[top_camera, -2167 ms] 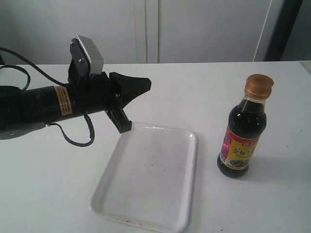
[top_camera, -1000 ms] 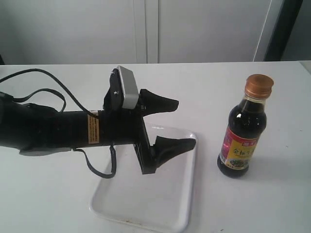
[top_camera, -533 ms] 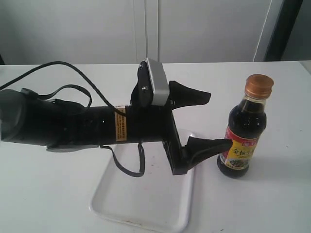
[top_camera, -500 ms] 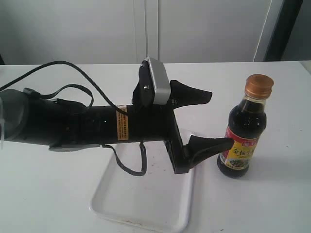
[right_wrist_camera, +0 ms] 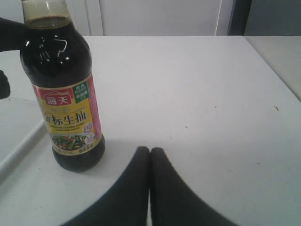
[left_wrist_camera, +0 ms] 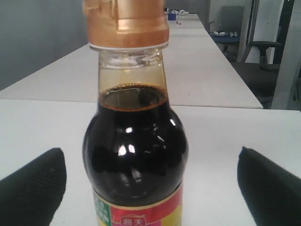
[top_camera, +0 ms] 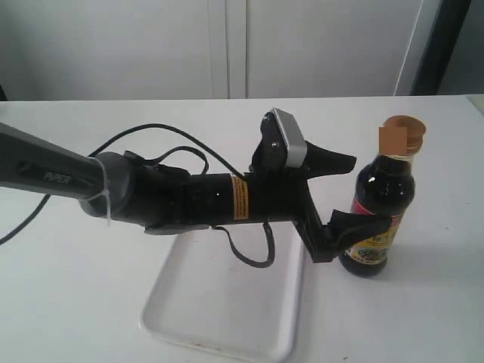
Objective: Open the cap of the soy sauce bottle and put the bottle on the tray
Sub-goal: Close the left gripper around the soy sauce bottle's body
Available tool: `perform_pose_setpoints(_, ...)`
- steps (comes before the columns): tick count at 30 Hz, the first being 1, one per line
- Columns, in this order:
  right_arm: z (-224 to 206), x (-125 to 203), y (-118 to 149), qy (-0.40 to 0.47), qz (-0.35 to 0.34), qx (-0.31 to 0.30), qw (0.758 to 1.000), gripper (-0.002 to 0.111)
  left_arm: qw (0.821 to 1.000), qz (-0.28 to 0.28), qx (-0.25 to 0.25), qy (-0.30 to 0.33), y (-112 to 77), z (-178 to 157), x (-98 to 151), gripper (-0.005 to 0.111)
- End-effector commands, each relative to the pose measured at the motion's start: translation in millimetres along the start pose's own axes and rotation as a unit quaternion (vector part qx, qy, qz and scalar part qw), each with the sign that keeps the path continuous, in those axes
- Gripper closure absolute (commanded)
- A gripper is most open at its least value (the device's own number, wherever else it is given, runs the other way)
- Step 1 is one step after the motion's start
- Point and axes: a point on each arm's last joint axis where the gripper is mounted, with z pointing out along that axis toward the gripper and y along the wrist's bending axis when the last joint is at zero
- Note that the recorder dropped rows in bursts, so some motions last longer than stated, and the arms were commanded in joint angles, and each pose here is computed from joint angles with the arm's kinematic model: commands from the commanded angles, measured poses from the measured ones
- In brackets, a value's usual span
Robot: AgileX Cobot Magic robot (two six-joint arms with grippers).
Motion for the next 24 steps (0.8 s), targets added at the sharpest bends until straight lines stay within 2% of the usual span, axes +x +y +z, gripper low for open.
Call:
perform_pose_setpoints(1, 0.2, 1.1, -0.7, -0.002, 0.001, 0.005, 1.0, 0.108, 1.0, -0.005, 0.005, -0.013, 1.5, 12.9, 1.3, 0.008)
perform_pose_setpoints(7, 0.2, 1.1, -0.7, -0.002, 0.001, 0.005, 1.0, 0.108, 0.999, -0.018, 0.005, -0.027, 13.4, 27.0, 5.2, 0.011)
perform_pose_setpoints(24, 0.2, 1.1, -0.7, -0.002, 0.001, 0.005, 1.0, 0.108, 0.999, -0.039, -0.005, -0.029, 30.9, 47.1, 29.4, 0.011)
